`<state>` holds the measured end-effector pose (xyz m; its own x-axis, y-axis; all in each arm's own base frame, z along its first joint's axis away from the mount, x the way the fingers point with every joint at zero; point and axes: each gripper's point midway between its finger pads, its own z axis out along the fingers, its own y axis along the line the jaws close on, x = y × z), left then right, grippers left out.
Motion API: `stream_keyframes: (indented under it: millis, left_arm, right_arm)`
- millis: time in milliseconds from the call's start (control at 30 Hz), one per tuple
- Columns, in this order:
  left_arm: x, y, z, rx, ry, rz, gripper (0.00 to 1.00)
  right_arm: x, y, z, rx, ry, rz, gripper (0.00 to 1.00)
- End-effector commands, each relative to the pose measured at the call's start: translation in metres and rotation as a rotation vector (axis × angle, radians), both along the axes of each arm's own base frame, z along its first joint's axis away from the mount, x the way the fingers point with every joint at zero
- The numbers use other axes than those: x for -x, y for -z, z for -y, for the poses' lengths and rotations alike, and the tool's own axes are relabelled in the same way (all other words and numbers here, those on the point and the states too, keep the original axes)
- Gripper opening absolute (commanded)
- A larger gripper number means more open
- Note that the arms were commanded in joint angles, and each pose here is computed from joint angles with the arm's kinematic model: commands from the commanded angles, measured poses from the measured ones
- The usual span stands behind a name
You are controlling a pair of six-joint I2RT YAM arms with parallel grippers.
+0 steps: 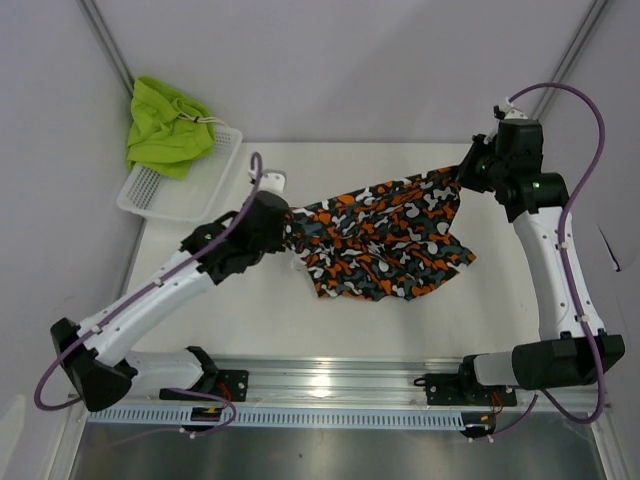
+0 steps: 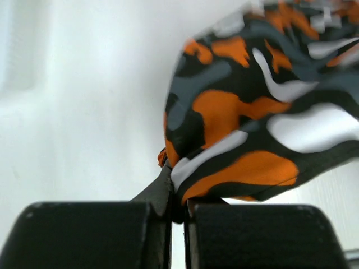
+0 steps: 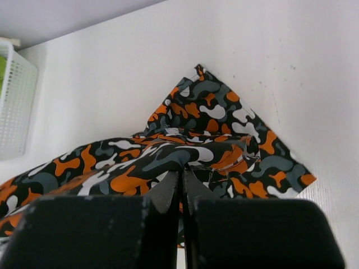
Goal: Fold and stack the shorts
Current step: Flatten the shorts out
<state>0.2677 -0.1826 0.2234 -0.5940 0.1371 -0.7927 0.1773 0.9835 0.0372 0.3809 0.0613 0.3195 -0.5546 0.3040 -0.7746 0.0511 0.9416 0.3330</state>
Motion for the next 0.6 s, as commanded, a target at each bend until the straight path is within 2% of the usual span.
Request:
stream_keyframes:
  millis: [0,167,200,267,300,433,567]
  left_arm:
    - [-0.005,-0.042,-0.031,-0.001,-0.032,0.037,0.0]
    - [-0.018,-0.118,-0.06,-0.013,-0.086,0.159,0.0]
    - [-0.018,-0.152,-0.062,-0.003,-0.071,0.216,0.0]
    - [-0.016,-0.173,-0.063,0.001,-0.05,0.248,0.0]
    - [-0.012,-0.207,-0.065,0.029,-0.025,0.31,0.0]
    - [0.007,-0.259,-0.073,0.094,0.016,0.402,0.0]
    - [0.035,-0.291,-0.081,0.18,0.077,0.472,0.0]
  right_arm:
    - [0.005,-0.039,0.014,0.02,0.058,0.159,0.0]
    - [0.02,-0.067,0.015,0.028,0.038,0.267,0.0]
    - [0.026,-0.08,0.015,0.03,0.03,0.308,0.0]
    - [0.033,-0.095,0.011,0.039,-0.009,0.353,0.0]
    - [0.042,-0.112,0.01,0.04,-0.024,0.407,0.0]
    - [0.071,-0.153,-0.002,0.024,-0.112,0.53,0.0]
    - [0.11,-0.183,-0.012,0.004,-0.184,0.615,0.0]
